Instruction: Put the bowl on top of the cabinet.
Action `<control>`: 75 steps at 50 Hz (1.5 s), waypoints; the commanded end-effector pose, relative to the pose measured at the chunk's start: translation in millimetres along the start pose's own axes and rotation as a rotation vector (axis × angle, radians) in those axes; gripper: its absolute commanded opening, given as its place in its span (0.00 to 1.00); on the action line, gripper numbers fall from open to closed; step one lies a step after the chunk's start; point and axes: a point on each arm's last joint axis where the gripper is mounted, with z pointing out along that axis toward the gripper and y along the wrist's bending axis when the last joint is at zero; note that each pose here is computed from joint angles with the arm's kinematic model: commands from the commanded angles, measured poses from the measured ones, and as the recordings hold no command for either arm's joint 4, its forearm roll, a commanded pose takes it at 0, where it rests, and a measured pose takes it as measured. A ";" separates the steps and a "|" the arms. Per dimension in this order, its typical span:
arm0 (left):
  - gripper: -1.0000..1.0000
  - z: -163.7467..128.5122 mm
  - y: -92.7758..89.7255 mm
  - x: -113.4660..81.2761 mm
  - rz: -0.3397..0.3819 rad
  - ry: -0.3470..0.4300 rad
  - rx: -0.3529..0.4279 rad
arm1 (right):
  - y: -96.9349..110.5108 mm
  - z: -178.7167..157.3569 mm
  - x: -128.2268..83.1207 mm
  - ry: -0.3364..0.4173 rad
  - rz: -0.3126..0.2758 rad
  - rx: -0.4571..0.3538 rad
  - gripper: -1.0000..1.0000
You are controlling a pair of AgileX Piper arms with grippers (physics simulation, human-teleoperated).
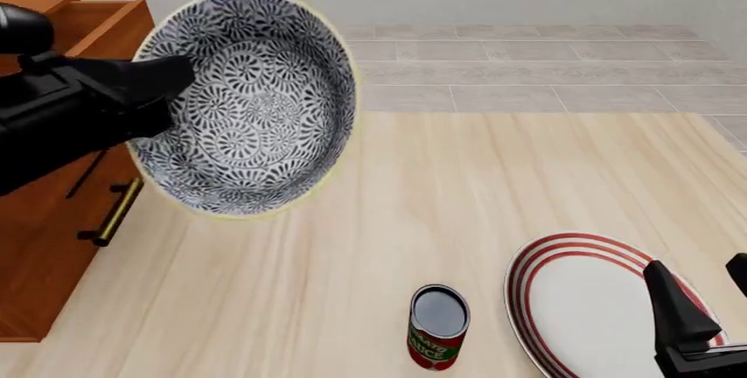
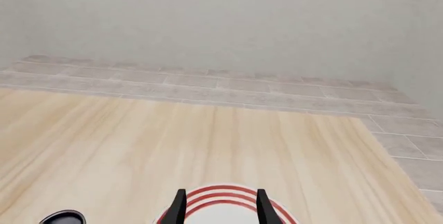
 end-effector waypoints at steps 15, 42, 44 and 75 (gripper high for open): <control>0.00 -32.7 4.7 -31.9 -0.113 -0.112 -0.037 | 0.4 0.0 -0.4 -0.004 -0.004 -0.008 1.00; 0.00 -45.1 32.8 -52.0 -0.257 -0.220 -0.220 | 0.9 0.0 -0.6 -0.005 -0.007 -0.017 1.00; 0.00 -45.6 32.8 -51.5 -0.269 -0.226 -0.218 | 1.0 0.0 -0.5 -0.005 -0.006 -0.017 1.00; 0.00 -49.5 61.0 -55.8 -0.331 -0.296 -0.386 | 1.0 0.0 0.5 0.003 -0.006 -0.018 1.00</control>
